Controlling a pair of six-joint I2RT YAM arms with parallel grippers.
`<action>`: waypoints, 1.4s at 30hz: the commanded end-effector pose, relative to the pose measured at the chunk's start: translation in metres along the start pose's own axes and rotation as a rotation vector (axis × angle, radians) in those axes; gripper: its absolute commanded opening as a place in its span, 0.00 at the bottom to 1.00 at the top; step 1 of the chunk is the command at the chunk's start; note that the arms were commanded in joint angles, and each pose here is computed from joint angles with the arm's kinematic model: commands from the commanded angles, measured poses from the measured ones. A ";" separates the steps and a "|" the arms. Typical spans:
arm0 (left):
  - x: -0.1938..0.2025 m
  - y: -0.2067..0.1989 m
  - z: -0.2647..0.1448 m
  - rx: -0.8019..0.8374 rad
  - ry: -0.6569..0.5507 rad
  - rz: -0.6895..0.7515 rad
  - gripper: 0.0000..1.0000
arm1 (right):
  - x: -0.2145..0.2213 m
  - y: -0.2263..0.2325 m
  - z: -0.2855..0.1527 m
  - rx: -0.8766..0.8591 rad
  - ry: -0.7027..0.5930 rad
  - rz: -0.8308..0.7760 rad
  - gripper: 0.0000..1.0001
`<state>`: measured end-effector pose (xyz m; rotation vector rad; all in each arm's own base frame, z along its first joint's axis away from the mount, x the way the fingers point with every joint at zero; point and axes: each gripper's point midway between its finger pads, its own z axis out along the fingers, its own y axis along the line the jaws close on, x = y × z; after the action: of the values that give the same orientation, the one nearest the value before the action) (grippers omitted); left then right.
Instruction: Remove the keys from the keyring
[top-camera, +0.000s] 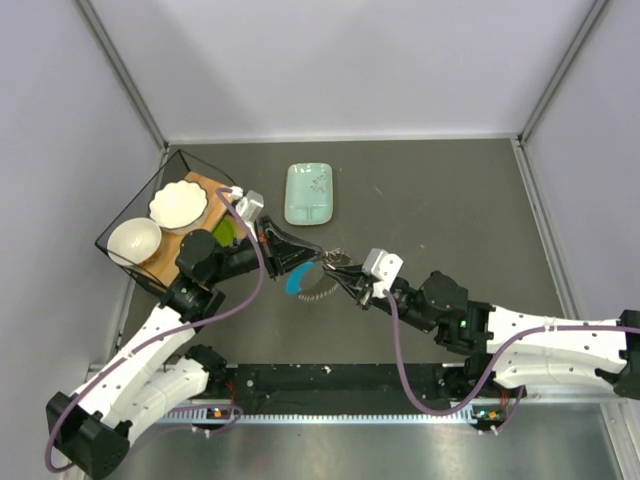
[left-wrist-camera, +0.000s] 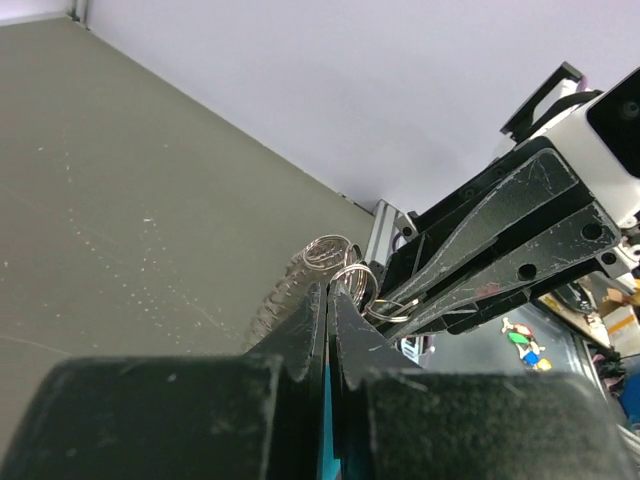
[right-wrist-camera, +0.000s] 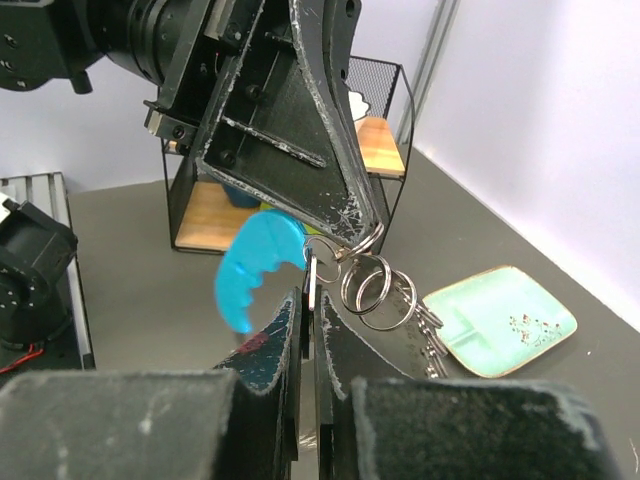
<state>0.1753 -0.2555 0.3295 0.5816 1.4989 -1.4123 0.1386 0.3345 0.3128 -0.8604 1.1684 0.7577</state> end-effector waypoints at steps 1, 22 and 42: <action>-0.023 0.019 -0.001 -0.128 -0.067 0.093 0.00 | -0.040 0.005 0.000 -0.032 -0.119 0.025 0.00; -0.006 0.036 -0.011 -0.214 0.034 0.198 0.00 | -0.045 -0.020 -0.002 0.000 -0.107 0.240 0.00; -0.025 0.025 -0.002 -0.185 -0.109 -0.049 0.00 | -0.001 0.003 0.014 -0.075 0.016 0.283 0.00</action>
<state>0.1895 -0.2502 0.3090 0.4759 1.6533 -1.3247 0.1505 0.3395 0.2767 -0.7990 1.3979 0.9349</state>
